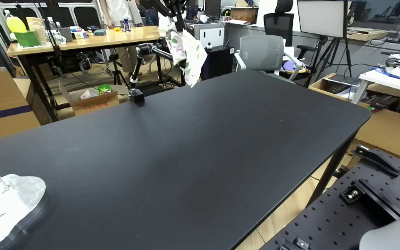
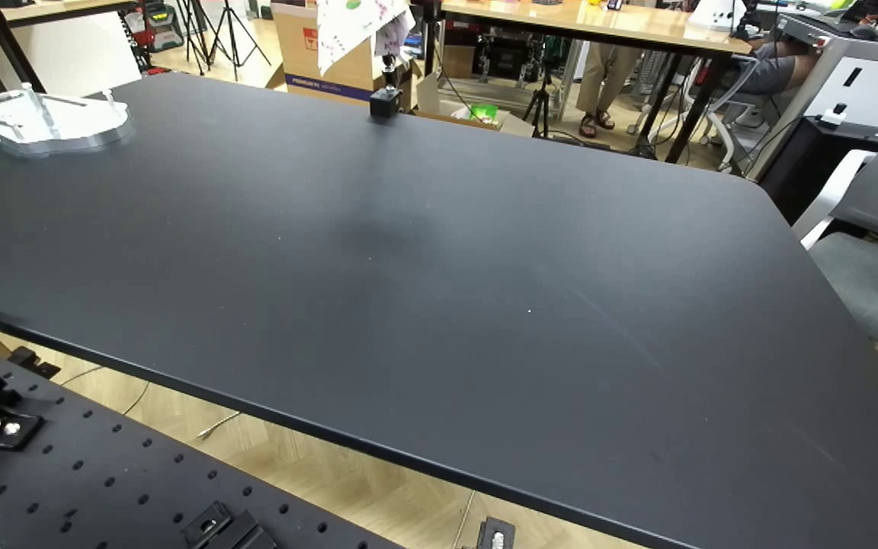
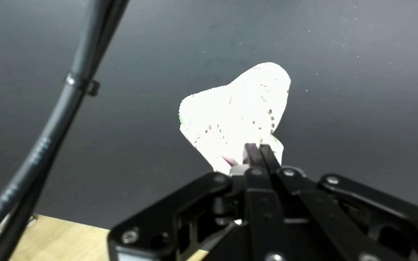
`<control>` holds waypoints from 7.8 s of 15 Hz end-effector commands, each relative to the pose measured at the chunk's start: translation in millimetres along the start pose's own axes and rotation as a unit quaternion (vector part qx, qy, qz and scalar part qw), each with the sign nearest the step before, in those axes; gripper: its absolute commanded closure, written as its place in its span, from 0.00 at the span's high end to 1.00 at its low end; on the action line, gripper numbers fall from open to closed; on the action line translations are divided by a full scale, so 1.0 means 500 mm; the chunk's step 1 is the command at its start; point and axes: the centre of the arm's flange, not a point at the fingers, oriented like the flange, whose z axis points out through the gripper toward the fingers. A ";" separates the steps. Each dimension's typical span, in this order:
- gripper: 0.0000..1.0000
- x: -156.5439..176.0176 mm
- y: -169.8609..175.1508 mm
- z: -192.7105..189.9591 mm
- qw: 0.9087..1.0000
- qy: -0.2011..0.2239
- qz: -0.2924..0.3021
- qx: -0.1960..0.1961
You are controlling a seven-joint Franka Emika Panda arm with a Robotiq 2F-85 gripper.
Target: Hang the cloth on the stand
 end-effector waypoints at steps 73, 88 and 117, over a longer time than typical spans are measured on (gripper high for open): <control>1.00 -0.115 -0.278 -0.010 0.988 0.054 -0.143 0.007; 1.00 -0.141 -0.319 0.027 0.986 0.052 -0.160 -0.015; 1.00 -0.210 -0.110 0.438 0.996 0.085 0.005 -0.007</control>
